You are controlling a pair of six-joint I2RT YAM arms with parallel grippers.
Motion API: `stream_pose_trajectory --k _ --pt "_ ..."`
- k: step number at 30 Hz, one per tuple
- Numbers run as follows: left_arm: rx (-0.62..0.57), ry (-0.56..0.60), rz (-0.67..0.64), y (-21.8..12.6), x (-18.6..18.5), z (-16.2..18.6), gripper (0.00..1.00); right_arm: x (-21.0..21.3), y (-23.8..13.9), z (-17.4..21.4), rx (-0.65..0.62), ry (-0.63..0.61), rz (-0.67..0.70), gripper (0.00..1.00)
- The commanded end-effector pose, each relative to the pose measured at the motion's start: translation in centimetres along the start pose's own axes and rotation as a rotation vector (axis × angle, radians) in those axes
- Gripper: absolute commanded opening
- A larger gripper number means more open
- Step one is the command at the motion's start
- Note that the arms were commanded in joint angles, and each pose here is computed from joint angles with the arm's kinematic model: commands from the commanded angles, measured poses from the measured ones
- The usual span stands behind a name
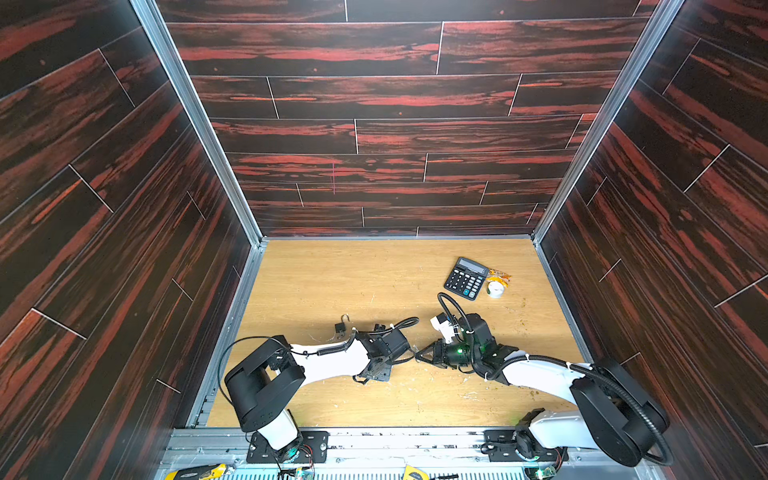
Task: Unlock with the key
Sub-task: 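Lift the grey padlock with the left gripper toward the right gripper's key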
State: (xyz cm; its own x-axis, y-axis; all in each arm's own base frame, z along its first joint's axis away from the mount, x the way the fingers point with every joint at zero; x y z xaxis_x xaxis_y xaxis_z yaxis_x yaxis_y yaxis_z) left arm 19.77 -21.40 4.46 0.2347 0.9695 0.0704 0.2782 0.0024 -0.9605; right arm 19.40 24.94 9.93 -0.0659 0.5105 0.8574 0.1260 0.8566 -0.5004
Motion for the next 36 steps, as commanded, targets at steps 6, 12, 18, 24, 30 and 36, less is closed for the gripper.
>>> stream_pose_trajectory --k 6,12,18,24,30,36 --pt "-0.223 -0.315 0.088 -6.5 0.5 -5.1 0.00 1.2 -1.5 -0.4 -0.078 0.076 0.035 0.00" --pt "-0.400 -0.492 0.252 -11.1 -0.2 -9.1 0.00 1.6 -0.6 0.7 -0.147 0.084 0.098 0.00" --pt "-0.495 -0.608 0.346 -13.7 0.0 -10.7 0.00 3.9 1.6 1.7 -0.186 0.052 0.027 0.00" --pt "-0.464 -0.618 0.396 -14.1 -0.9 -10.8 0.00 6.6 3.1 0.8 -0.217 0.010 -0.051 0.00" --pt "-0.445 -0.589 0.381 -13.8 -1.1 -10.7 0.00 8.5 3.6 -0.1 -0.232 -0.044 -0.102 0.00" --pt "-0.439 -0.570 0.360 -13.8 -1.0 -10.7 0.00 8.6 3.9 -0.4 -0.240 -0.050 -0.083 0.00"
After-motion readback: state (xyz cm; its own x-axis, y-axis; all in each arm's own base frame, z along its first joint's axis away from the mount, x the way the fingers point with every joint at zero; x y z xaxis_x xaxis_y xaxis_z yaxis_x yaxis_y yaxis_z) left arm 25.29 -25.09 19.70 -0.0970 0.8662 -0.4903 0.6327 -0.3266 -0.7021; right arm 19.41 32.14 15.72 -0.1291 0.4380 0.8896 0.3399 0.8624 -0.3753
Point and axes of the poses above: each gripper's point midway between its finger pads, its own y axis out along the fingers, its own x axis along the line the jaws close on, z = x × y, the point moved 3 cm from there along -y, back along the fingers, and after that the axes turned 6 degrees about y, right-handed, at the moved point
